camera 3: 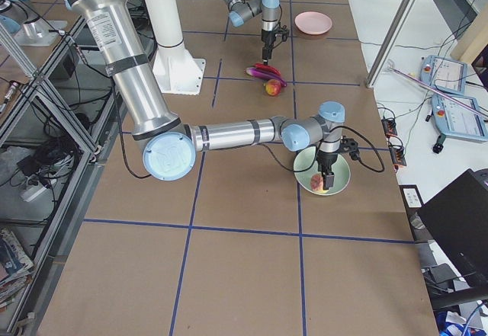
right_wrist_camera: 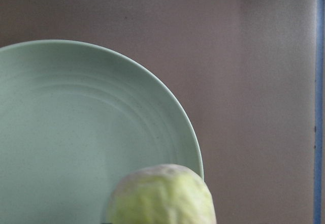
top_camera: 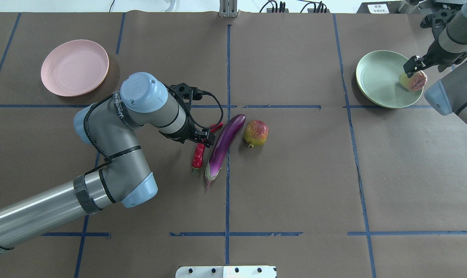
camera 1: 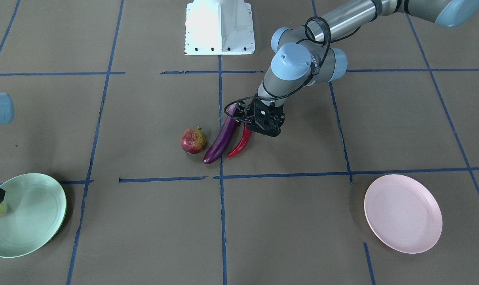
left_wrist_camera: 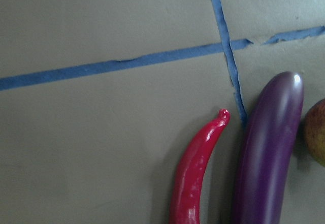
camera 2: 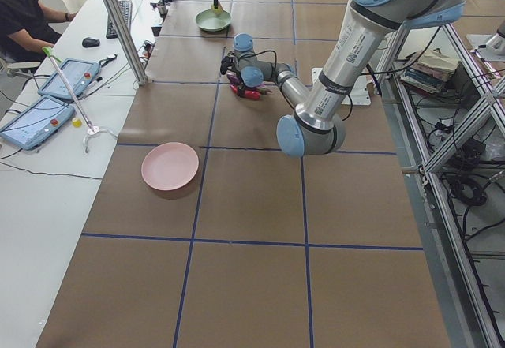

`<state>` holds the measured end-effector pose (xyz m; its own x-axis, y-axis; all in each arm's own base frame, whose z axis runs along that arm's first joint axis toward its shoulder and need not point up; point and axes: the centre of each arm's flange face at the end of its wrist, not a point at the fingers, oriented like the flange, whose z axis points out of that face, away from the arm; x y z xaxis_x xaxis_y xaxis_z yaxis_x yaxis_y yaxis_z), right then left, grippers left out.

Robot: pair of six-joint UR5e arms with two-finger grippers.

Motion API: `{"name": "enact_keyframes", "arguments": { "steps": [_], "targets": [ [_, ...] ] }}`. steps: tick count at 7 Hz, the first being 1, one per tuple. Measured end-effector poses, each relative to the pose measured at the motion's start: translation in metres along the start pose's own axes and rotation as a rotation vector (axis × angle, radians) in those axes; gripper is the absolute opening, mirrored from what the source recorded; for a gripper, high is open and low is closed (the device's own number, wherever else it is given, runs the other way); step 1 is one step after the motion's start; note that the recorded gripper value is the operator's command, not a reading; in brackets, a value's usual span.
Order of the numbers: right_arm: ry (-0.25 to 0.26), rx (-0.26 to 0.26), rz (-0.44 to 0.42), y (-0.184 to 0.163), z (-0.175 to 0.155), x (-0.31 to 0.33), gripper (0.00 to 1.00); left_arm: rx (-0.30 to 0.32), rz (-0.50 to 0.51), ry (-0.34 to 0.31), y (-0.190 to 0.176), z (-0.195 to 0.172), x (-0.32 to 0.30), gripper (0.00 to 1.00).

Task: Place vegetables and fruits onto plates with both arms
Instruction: 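Carry the peach to the green plate while the left gripper reaches the chili, then lift the chili onto the pink plate while the right gripper nears the pomegranate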

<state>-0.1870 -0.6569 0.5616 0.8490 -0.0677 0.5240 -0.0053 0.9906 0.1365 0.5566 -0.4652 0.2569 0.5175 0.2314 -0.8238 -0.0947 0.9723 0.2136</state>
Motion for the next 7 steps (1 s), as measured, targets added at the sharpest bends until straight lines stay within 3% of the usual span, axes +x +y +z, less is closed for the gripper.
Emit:
{"name": "enact_keyframes", "arguments": {
  "steps": [1,2,3,5,6,7],
  "targets": [
    [-0.016,0.002,-0.003,-0.001,-0.004,-0.004,1.0,-0.005,0.003,-0.011,0.006,0.01,0.003,0.48],
    [-0.028,0.01,-0.008,-0.003,-0.01,-0.007,1.0,-0.008,0.005,-0.019,0.012,0.017,0.006,0.1],
    [-0.038,0.016,-0.012,-0.003,-0.016,-0.01,1.0,-0.008,0.001,-0.022,0.014,0.02,0.008,0.0],
    [-0.057,0.031,-0.018,-0.003,-0.028,-0.017,1.0,-0.007,-0.013,-0.022,0.015,0.021,0.009,0.0],
    [-0.083,0.036,-0.006,-0.002,-0.036,-0.024,1.0,-0.007,-0.027,-0.022,0.015,0.021,0.009,0.0],
    [-0.14,0.041,0.039,0.0,-0.054,-0.043,1.0,0.008,-0.064,-0.016,0.009,0.013,0.008,0.0]
  ]
}}
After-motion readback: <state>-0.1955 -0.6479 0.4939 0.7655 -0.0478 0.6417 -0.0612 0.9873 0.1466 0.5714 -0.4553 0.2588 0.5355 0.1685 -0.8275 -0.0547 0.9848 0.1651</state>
